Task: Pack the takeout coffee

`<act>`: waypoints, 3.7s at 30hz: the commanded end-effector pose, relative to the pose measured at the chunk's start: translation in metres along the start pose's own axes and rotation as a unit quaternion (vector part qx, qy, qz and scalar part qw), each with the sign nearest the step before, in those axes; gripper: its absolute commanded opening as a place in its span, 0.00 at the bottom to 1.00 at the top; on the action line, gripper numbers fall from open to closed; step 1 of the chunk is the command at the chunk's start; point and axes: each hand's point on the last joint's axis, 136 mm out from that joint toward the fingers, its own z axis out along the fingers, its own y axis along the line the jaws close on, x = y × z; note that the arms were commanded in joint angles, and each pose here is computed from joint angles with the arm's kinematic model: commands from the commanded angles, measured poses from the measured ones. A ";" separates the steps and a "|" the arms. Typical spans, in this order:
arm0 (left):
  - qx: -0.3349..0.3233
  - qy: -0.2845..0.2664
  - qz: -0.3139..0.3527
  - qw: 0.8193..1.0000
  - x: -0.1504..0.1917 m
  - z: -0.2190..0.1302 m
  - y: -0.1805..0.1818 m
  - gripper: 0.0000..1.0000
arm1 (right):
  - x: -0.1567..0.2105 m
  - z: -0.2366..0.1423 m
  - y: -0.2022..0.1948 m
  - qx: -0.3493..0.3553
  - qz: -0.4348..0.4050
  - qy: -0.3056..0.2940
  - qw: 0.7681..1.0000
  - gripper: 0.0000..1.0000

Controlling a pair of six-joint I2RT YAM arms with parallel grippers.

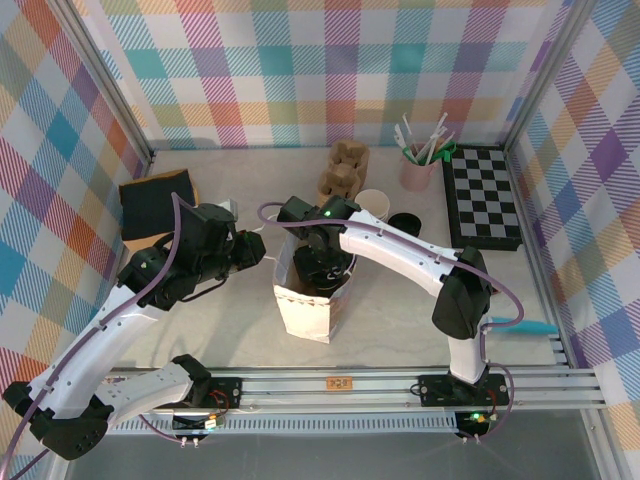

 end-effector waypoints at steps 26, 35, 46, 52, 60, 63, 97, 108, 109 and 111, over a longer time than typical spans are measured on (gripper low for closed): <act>-0.002 -0.009 0.001 1.000 -0.002 -0.009 0.004 0.23 | -0.015 0.004 -0.010 0.025 0.013 -0.015 0.999 0.62; -0.003 -0.008 0.000 1.000 -0.001 -0.010 0.005 0.22 | -0.019 0.006 -0.011 0.022 0.013 -0.015 1.000 0.62; -0.004 -0.008 0.001 1.000 -0.002 -0.009 0.005 0.22 | -0.020 0.006 -0.012 0.022 0.012 -0.016 1.000 0.62; -0.006 -0.008 0.001 1.000 -0.002 -0.009 0.006 0.21 | -0.020 0.007 -0.012 0.022 0.013 -0.014 1.000 0.62; -0.005 -0.008 0.001 1.000 -0.002 -0.009 0.005 0.21 | -0.018 0.012 -0.012 0.021 0.014 -0.010 1.000 0.62; -0.006 -0.007 0.001 1.000 -0.001 -0.010 0.006 0.21 | -0.017 0.013 -0.012 0.021 0.015 -0.010 1.000 0.62; -0.004 -0.006 0.001 1.000 0.000 -0.009 0.006 0.20 | -0.026 0.015 -0.006 0.010 0.012 -0.012 1.000 0.62; -0.005 -0.005 0.000 1.000 0.000 -0.008 0.006 0.20 | -0.026 0.017 -0.006 0.010 0.012 -0.010 1.000 0.62; -0.004 -0.005 0.000 1.000 0.000 -0.008 0.006 0.20 | -0.026 0.016 -0.006 0.010 0.012 -0.011 1.000 0.62; -0.004 -0.006 0.000 1.000 -0.001 -0.008 0.005 0.20 | -0.026 0.016 -0.006 0.010 0.012 -0.011 1.000 0.62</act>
